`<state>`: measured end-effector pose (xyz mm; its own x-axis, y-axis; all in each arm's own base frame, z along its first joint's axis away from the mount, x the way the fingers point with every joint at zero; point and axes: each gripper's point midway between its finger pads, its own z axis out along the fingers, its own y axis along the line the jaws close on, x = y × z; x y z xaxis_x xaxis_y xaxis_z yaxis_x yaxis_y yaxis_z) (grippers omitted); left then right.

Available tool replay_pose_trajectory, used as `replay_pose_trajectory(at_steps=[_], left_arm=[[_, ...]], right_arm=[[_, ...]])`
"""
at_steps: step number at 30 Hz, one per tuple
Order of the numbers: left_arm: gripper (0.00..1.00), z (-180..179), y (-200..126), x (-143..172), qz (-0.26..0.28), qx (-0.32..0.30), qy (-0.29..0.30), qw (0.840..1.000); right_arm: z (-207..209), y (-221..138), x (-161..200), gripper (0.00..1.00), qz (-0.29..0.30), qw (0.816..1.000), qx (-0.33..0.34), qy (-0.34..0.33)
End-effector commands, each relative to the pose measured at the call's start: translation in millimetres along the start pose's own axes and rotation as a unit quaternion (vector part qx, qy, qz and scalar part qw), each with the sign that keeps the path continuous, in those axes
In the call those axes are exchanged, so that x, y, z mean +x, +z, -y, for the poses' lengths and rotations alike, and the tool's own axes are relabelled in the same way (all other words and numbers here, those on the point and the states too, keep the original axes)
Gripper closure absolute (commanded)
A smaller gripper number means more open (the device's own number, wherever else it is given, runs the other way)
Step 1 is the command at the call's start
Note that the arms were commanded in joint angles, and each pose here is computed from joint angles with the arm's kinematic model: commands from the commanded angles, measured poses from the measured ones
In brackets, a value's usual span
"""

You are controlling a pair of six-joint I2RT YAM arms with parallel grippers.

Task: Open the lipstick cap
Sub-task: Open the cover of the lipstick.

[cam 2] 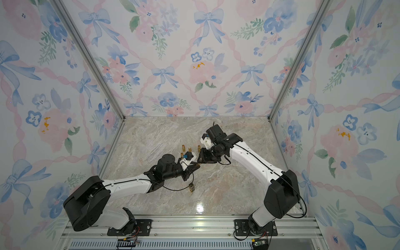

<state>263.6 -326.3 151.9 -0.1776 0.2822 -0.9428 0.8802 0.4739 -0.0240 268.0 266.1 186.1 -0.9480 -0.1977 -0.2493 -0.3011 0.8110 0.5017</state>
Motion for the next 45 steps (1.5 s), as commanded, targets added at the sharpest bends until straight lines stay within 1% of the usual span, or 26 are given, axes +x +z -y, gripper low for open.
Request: replay_pose_trajectory(at_steps=[1, 3, 13, 19, 22, 27, 32, 36, 42, 45], left_arm=[[1.0, -1, 3, -8, 0.01, -0.003, -0.006, 1.0], [1.0, 0, 3, -9, 0.012, 0.001, -0.007, 1.0], [1.0, 3, 4, -13, 0.015, 0.012, -0.005, 1.0], [1.0, 3, 4, -12, 0.013, 0.011, -0.004, 1.0], [1.0, 1, 5, -11, 0.012, 0.005, -0.004, 1.0], [1.0, -5, 3, -9, 0.01, -0.013, -0.005, 1.0], [1.0, -9, 2, 5, -0.008, -0.028, -0.013, 0.999], [1.0, -12, 1, 23, -0.038, -0.037, -0.02, 0.998], [1.0, -30, -4, 43, -0.07, -0.07, -0.033, 0.995], [1.0, -34, -4, 48, -0.086, -0.079, -0.028, 0.993]], right_arm=[[7, -1, 1, 0.67, 0.004, 1.0, 0.01, 0.001], [8, 1, 1, 0.7, 0.004, 1.0, 0.011, 0.002], [8, 9, -3, 0.71, 0.01, 1.0, 0.004, 0.004], [7, 6, -7, 0.73, 0.019, 1.0, 0.005, -0.001], [9, 8, -5, 0.78, 0.015, 1.0, 0.008, -0.001], [12, 5, -5, 0.79, 0.018, 1.0, 0.018, -0.003], [12, -6, -9, 0.8, 0.032, 0.999, 0.024, -0.003], [8, -16, -11, 0.8, 0.039, 0.999, 0.019, 0.001], [2, -31, -14, 0.8, 0.056, 0.998, 0.013, 0.002], [1, -37, -16, 0.8, 0.063, 0.998, 0.01, 0.006]])
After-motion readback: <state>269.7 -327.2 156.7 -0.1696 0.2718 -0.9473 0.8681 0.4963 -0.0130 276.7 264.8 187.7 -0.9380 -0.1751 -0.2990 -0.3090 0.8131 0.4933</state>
